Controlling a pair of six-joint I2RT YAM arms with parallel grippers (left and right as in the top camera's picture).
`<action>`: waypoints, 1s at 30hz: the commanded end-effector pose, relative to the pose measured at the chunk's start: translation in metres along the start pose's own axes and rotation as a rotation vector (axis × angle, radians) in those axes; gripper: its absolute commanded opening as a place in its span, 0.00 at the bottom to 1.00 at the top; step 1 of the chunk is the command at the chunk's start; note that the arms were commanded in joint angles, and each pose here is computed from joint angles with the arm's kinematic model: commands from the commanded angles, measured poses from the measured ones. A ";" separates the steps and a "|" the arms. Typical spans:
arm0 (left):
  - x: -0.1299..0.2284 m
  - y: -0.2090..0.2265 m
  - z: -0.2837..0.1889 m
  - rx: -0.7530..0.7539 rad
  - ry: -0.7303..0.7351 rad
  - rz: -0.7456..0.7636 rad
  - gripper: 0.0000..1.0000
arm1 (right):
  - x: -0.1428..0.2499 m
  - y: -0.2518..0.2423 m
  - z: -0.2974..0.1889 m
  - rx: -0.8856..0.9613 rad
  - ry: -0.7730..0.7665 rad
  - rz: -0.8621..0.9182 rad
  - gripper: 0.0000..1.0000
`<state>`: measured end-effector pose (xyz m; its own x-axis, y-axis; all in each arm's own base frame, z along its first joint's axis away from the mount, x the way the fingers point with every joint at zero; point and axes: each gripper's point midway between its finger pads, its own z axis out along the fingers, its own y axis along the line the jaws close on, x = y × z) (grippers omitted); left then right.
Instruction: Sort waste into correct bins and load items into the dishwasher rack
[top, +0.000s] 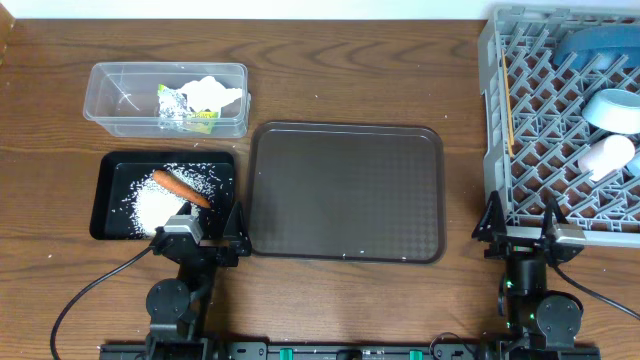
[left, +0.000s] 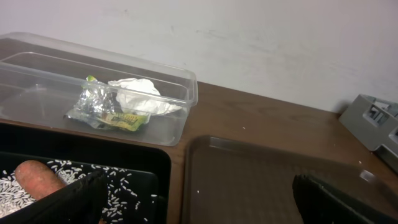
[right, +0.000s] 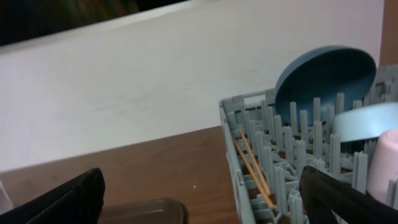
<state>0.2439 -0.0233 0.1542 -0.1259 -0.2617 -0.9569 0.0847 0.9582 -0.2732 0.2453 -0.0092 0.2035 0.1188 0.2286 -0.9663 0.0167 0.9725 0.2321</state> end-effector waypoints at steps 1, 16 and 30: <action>0.015 0.003 0.001 -0.003 0.046 0.013 0.98 | 0.001 0.002 0.000 -0.018 -0.001 -0.136 0.99; 0.015 0.003 0.001 -0.003 0.046 0.013 0.98 | 0.045 -0.011 -0.005 -0.003 0.186 -0.354 0.99; 0.015 0.003 0.001 -0.003 0.046 0.013 0.98 | 0.045 -0.013 -0.005 0.008 0.187 -0.359 0.99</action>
<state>0.2439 -0.0233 0.1542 -0.1259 -0.2617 -0.9569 0.0847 0.9582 -0.2732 0.2463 -0.0095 0.1569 -0.0788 -0.1135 -0.9904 0.0261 0.9929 -0.1159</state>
